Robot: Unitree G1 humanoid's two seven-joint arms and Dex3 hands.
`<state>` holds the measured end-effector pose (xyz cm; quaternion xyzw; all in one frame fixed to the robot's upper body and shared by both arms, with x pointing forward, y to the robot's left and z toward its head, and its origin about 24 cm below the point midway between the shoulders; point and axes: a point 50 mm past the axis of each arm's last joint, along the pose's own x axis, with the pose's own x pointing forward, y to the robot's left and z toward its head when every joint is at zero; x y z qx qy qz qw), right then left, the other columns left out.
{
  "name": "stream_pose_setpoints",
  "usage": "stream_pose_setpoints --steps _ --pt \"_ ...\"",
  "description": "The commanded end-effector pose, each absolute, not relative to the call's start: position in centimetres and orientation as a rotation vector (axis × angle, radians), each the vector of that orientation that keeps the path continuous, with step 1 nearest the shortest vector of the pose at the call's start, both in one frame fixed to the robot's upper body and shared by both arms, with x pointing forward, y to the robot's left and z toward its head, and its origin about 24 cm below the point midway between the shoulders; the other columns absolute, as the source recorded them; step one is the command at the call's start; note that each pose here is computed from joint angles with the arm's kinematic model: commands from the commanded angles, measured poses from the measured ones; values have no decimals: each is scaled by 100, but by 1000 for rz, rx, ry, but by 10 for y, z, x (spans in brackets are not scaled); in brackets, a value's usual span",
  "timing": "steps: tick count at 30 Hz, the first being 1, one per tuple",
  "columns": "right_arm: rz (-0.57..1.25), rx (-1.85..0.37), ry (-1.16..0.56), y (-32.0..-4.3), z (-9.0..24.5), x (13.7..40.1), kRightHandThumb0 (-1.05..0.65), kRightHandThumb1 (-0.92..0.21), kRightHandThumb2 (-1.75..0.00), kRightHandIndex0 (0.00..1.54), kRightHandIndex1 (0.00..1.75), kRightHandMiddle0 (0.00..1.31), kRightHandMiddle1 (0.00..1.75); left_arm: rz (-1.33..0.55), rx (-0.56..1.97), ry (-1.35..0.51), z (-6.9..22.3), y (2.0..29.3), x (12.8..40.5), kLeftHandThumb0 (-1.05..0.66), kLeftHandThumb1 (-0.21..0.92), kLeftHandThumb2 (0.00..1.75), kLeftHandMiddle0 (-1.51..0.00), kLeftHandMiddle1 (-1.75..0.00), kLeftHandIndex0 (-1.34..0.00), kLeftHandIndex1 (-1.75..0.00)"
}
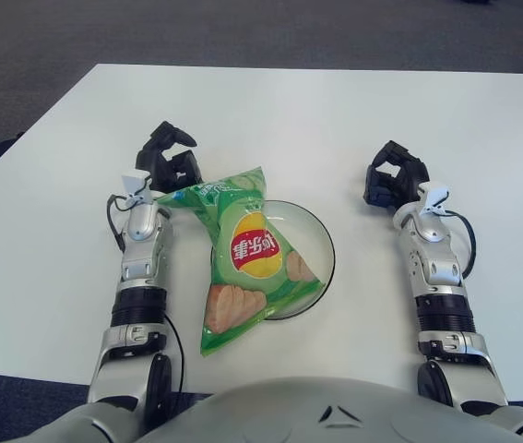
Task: Put the snack into the plate.
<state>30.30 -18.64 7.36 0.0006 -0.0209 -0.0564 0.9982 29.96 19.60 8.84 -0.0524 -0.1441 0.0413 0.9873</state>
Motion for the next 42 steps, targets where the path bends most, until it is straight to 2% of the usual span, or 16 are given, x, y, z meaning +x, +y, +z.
stream_pose_setpoints --steps 1,18,42 --pt "-147 51 -45 -189 69 298 -50 -28 -136 120 175 65 175 98 -113 -251 75 192 292 -54 18 148 -126 -175 -72 -175" --pt "-176 87 -123 -192 72 299 -50 -27 -138 123 175 66 175 126 -121 -245 74 188 278 -52 21 144 -129 -175 -70 -175" --pt "-156 102 -124 -176 74 308 -51 -24 -141 124 175 68 175 193 -109 -227 73 204 262 -51 24 141 -126 -175 -68 -175"
